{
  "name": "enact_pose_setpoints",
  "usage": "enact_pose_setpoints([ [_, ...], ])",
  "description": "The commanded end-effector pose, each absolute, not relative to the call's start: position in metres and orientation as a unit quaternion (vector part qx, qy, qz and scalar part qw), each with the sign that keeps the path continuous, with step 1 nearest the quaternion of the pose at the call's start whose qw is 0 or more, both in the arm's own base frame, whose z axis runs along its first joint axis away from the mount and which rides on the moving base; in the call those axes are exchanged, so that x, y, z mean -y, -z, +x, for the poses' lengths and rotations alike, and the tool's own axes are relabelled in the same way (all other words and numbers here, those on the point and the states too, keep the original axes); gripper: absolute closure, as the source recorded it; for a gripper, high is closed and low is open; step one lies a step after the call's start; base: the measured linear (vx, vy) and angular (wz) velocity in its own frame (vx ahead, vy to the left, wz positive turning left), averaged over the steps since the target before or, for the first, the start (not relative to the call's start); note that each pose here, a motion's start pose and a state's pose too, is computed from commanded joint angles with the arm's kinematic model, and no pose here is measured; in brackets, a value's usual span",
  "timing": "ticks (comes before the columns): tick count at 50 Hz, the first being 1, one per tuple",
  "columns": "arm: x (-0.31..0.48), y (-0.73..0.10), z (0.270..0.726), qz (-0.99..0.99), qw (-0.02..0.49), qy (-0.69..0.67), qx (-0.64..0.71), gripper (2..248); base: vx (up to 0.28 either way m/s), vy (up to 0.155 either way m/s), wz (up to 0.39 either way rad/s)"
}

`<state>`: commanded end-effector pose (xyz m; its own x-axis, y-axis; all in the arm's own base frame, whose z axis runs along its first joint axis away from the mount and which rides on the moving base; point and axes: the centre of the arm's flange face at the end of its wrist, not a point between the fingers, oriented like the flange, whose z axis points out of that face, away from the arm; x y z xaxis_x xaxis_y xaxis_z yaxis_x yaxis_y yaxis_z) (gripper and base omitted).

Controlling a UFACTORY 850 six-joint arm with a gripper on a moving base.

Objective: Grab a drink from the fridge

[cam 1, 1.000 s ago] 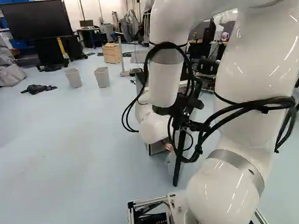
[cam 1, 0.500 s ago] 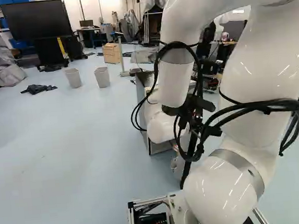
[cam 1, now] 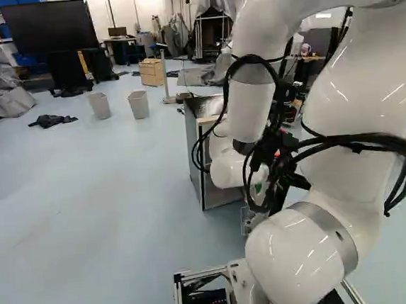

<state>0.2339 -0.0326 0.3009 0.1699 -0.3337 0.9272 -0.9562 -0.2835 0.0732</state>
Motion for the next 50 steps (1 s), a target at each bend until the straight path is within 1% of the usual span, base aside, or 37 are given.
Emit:
enact_pose_setpoints([
  [26,0.077,-0.302,0.244,0.622,0.396,-0.399,0.545,3,0.0,0.0,0.0],
  [50,0.12,-0.303,0.27,0.569,0.418,-0.378,0.599,3,0.0,0.0,0.0],
])
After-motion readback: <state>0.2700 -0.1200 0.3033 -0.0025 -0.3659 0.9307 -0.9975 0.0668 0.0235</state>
